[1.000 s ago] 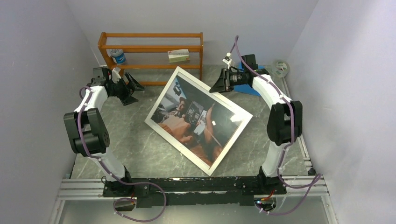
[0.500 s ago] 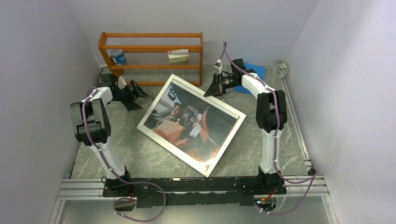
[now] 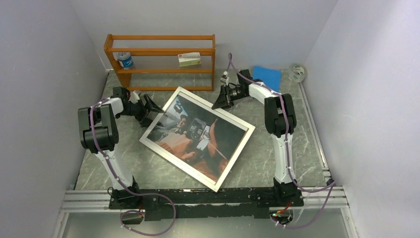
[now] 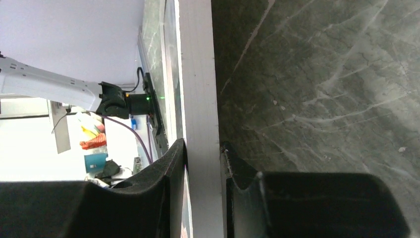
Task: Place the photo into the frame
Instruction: Turn over the photo frame at the center of the board, then adjust the photo frame at the center of the board.
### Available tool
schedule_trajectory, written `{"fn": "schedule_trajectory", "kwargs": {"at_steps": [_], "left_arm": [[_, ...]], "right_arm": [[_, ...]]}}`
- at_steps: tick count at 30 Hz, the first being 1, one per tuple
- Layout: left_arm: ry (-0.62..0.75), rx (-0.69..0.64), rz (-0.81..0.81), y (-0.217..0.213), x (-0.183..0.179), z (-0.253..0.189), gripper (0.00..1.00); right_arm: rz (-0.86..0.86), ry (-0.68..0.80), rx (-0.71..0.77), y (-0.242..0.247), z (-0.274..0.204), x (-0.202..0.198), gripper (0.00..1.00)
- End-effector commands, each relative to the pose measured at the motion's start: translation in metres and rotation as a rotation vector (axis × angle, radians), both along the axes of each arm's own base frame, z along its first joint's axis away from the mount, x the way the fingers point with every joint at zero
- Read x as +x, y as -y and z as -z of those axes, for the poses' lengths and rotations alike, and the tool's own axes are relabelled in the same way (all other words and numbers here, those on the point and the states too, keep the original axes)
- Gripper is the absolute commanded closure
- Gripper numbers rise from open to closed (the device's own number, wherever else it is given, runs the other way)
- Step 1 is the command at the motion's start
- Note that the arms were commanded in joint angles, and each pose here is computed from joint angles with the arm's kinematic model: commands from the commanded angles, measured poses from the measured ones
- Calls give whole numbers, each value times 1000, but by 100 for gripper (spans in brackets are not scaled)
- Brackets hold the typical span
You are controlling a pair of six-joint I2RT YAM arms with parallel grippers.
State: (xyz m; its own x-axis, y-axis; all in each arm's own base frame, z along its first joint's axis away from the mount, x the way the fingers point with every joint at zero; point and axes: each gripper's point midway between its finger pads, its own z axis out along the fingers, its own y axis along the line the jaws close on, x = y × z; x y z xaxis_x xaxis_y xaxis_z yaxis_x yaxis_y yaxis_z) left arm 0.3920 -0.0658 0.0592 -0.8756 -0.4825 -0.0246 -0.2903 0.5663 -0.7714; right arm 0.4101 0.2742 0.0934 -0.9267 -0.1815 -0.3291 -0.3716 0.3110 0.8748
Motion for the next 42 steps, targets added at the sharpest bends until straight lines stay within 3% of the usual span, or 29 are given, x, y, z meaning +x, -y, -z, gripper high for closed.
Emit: {"fn": "schedule_trajectory", "kwargs": {"at_steps": [1,5,12,16,22,25,29,35,42], "left_arm": [[25,-60,46,11,-14,-11,8],[-34,-51,48,10,-25,2,9],[-68,-10,30,7,-36,7,10],[-84,33,22,3,-41,10,10],[-137,170,-20,-14,-51,18,10],[-157,283,-53,-30,-55,21,8],[-134,392,-92,-46,-55,14,6],[-51,308,-62,-30,-45,-5,11],[-85,286,-26,-21,-48,3,16]], "right_arm": [[8,99,-41,-7,7,15,69],[15,103,-62,-7,13,22,51],[112,110,-134,-6,17,47,37],[288,157,-297,12,15,78,29],[681,204,-564,69,-24,98,28],[924,190,-660,110,-44,76,27],[1132,127,-759,158,-51,14,25],[1168,-83,-826,180,-15,-82,23],[1094,-309,-760,162,31,-144,19]]}}
